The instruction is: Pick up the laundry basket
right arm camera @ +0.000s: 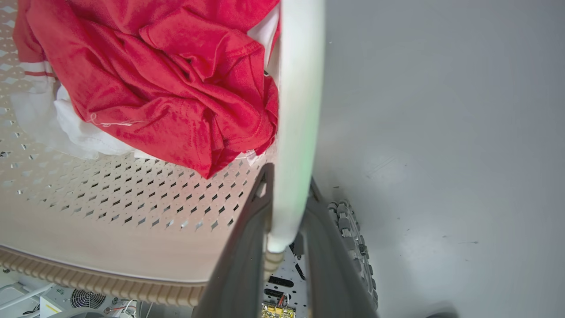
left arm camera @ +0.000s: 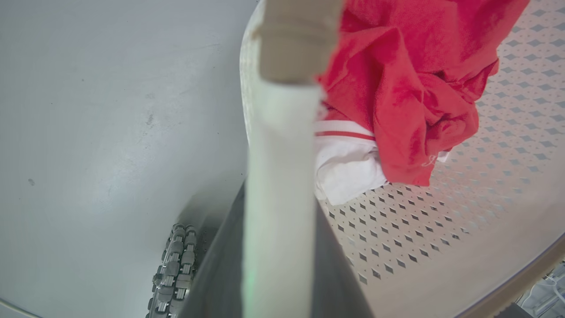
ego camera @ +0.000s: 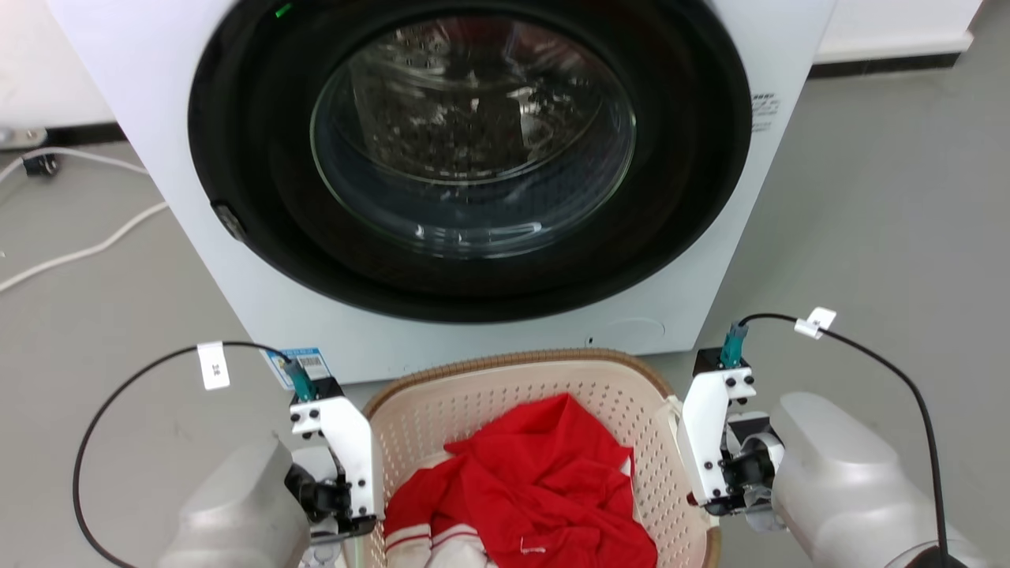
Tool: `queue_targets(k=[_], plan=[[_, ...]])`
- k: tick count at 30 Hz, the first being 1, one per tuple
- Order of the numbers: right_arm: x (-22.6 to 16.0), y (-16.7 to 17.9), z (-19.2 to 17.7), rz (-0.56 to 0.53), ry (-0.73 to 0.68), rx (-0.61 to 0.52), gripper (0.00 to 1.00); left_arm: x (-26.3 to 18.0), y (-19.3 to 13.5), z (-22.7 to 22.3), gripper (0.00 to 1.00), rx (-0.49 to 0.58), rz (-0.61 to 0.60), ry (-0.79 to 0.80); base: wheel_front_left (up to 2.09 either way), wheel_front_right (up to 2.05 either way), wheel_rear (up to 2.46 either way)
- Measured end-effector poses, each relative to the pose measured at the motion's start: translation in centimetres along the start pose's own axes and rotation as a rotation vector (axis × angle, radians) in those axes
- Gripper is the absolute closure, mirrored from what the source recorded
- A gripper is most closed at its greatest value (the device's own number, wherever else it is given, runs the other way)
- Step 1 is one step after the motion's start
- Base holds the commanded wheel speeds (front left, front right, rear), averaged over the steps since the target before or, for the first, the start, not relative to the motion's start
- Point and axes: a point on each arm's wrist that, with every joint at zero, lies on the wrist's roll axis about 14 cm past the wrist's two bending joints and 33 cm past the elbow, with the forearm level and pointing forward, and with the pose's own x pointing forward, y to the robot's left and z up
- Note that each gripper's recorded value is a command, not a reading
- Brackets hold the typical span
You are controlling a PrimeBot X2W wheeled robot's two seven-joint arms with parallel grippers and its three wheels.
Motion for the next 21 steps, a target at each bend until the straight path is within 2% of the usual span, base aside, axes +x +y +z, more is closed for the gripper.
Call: queue_targets(k=[9, 21], plan=[[-1.2, -0.3, -1.0, -0.014, -0.003, 0.002, 1.00, -0.7, -0.9, -0.7, 1.00, 0.017, -0.013, -0.038, 0.00, 0.00, 0.00], [-1.0, -0.5, -2.2, -0.010, 0.014, 0.024, 1.00, -0.5, -1.2, -0.8, 1.00, 0.029, -0.016, -0.058, 0.00, 0.00, 0.00]])
